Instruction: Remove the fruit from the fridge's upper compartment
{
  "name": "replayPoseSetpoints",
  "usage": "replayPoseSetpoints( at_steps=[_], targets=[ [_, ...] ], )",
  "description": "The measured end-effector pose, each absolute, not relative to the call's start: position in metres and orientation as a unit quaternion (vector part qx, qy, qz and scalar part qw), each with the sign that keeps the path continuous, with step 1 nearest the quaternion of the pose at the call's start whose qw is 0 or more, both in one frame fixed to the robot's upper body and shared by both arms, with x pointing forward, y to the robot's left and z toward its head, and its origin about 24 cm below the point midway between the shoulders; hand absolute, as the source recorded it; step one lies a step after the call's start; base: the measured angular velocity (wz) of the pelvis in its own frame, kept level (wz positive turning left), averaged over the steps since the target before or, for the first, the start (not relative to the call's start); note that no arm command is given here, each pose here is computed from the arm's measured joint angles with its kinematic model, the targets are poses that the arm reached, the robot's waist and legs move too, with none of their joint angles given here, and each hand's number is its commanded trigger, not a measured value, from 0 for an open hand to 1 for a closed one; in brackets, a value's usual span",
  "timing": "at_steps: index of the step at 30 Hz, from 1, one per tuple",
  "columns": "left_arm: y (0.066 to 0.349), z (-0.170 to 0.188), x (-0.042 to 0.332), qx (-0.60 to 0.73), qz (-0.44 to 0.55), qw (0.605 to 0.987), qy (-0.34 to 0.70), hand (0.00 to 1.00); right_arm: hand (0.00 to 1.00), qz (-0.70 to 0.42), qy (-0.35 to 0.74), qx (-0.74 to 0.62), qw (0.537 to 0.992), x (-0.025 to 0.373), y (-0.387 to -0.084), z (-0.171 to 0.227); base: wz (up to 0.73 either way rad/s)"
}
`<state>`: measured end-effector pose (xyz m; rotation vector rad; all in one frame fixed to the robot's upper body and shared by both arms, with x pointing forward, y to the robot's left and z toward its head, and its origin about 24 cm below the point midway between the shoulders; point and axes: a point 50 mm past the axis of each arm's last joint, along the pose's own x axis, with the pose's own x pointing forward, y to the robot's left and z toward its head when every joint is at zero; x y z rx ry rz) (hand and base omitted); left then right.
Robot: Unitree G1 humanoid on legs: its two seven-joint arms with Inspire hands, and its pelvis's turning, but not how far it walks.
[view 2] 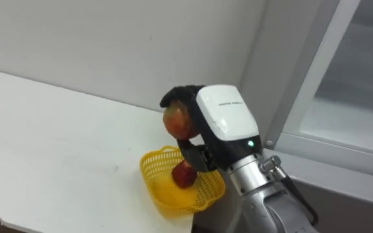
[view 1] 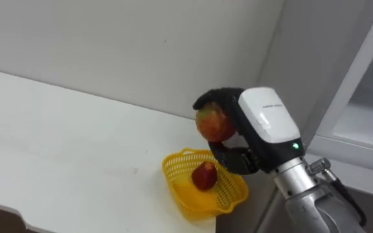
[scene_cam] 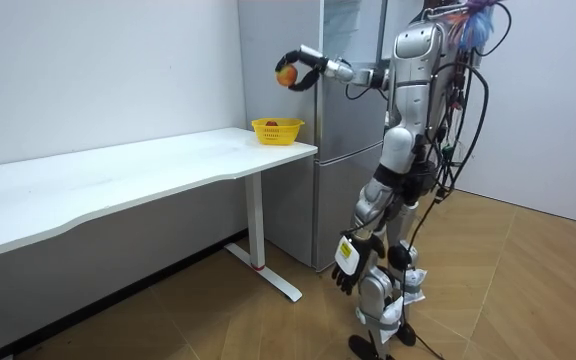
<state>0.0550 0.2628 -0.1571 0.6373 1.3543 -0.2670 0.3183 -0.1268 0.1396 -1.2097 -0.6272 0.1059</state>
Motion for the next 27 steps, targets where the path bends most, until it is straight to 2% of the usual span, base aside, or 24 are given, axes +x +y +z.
replayPoseSetpoints(
  at_steps=[17, 27],
  targets=[
    [0.269, -0.156, 0.041, 0.272, -0.144, 0.703, 0.641, 0.00, 1.00, 0.081, -0.162, -0.610, 0.771, 0.334, -0.151, 0.097, 0.03],
    [0.270, -0.156, 0.047, 0.277, -0.141, 0.706, 0.637, 0.00, 1.00, 0.079, -0.140, -0.615, 0.772, 0.338, -0.155, 0.094, 0.01]
  ],
)
